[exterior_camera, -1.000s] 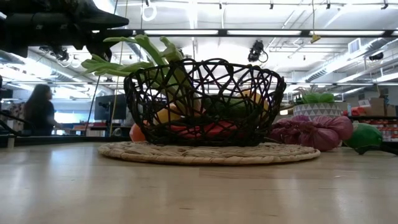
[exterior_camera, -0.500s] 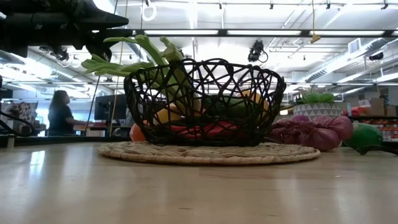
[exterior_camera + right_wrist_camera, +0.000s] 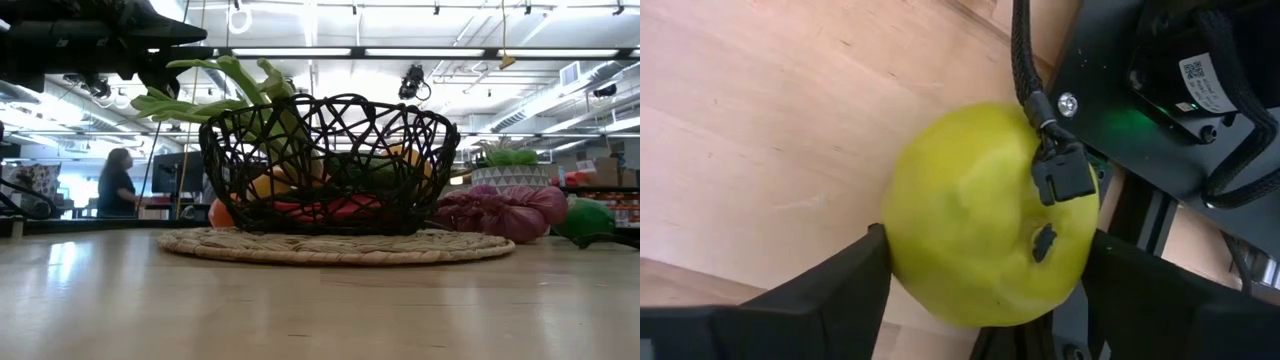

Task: Build produce basket
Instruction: Put the green guava into the black basket

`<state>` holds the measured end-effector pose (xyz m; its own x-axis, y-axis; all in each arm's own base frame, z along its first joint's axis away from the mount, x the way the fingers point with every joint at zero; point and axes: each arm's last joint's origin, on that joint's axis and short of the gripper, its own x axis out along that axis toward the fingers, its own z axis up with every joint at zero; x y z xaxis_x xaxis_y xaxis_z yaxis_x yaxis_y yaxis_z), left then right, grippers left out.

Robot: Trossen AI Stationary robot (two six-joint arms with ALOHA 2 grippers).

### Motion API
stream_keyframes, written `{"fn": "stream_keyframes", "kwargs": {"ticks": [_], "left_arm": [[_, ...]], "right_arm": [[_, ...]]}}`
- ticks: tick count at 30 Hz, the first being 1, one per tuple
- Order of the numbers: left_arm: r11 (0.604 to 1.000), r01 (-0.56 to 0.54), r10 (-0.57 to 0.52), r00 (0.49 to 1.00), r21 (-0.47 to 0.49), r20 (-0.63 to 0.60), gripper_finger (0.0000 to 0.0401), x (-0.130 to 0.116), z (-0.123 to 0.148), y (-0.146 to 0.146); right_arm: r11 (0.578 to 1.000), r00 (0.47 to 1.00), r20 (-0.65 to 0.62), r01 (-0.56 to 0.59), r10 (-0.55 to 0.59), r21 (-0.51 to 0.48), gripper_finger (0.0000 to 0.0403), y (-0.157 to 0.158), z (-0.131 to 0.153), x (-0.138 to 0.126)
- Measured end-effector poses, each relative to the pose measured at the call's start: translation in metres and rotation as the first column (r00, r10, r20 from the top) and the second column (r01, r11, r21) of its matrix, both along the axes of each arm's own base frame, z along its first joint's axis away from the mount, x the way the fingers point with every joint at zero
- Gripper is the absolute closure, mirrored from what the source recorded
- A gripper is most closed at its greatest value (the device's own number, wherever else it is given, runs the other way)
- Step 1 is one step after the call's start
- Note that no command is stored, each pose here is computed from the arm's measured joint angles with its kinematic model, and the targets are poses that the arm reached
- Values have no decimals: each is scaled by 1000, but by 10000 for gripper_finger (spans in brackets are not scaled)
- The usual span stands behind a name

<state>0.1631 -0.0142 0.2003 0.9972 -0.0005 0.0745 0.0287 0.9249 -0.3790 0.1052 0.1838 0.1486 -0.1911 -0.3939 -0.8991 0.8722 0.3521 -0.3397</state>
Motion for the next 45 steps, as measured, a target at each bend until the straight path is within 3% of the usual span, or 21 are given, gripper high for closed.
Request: {"fn": "stream_keyframes", "kwargs": {"ticks": [12,25,36,45], "left_arm": [[1000,0,0,1000,0,0,294,0,0,0],[1000,1,-1,1000,-8,0,294,0,0,0],[1000,1,-1,1000,-8,0,294,0,0,0],[1000,1,-1,1000,-8,0,294,0,0,0]], "right_arm": [[999,999,45,-27,25,29,114,8,5,5],[996,994,101,-56,49,64,114,24,32,15],[991,949,286,-120,132,-59,114,33,86,33],[978,920,338,-165,199,-128,114,25,94,50]]}}
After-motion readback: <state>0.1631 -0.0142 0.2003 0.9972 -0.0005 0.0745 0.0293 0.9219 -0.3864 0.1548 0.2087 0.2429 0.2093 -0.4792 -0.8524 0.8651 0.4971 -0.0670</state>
